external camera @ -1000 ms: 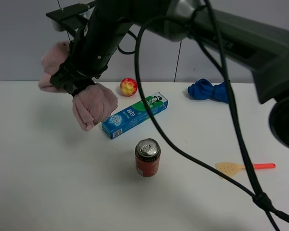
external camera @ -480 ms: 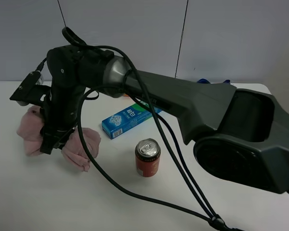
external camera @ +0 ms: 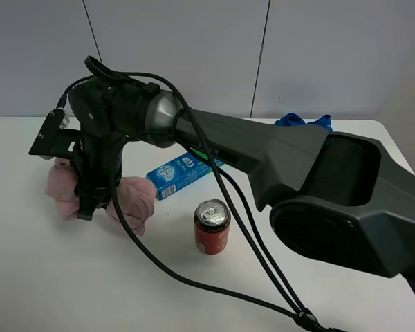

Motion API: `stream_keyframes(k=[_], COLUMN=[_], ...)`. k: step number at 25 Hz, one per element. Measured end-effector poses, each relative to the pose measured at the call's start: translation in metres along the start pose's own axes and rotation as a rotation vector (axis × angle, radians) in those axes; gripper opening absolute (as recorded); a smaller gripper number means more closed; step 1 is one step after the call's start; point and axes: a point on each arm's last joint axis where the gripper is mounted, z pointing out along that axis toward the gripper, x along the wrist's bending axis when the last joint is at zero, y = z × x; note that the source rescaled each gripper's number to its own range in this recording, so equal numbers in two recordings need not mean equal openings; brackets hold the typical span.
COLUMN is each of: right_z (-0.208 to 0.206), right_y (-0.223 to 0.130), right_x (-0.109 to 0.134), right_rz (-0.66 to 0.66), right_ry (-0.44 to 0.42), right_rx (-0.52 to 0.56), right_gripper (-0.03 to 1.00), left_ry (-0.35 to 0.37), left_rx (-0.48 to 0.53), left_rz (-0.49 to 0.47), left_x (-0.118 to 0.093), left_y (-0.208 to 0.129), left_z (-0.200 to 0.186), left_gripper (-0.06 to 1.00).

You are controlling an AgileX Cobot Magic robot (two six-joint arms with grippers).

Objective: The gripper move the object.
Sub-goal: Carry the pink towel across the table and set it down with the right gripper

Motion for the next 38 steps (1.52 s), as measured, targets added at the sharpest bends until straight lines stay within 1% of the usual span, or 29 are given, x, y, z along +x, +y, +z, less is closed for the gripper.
stream_keyframes(k=[3,8,19,27,33,38], right_z=[0.005,0.025,0.025,0.026,0.042,0.042], right_y=[0.000,-0.002,-0.001,-0.001,-0.005,-0.006], right_x=[0.002,0.009,0.011,0.012,0.015,0.015], right_rz=[-0.013,-0.023,0.013,0.013,0.009,0.018], right_ry=[-0.005,0.017,0.033,0.035,0.046,0.048], right_rx=[0.010,0.038,0.027,0.028,0.053,0.058], right_gripper=[0.00,0.00,0.00,0.00,0.00,0.00], left_ry=[0.000,0.000,0.000,0.000,0.000,0.000], left_rx=[0.000,0.000,0.000,0.000,0.000,0.000], left_rz=[0.000,0.000,0.000,0.000,0.000,0.000], left_x=[0.000,0.000,0.000,0.000,0.000,0.000], left_y=[0.000,0.000,0.000,0.000,0.000,0.000], left_z=[0.000,0.000,0.000,0.000,0.000,0.000], left_gripper=[1.00,1.00,1.00,1.00,1.00,1.00])
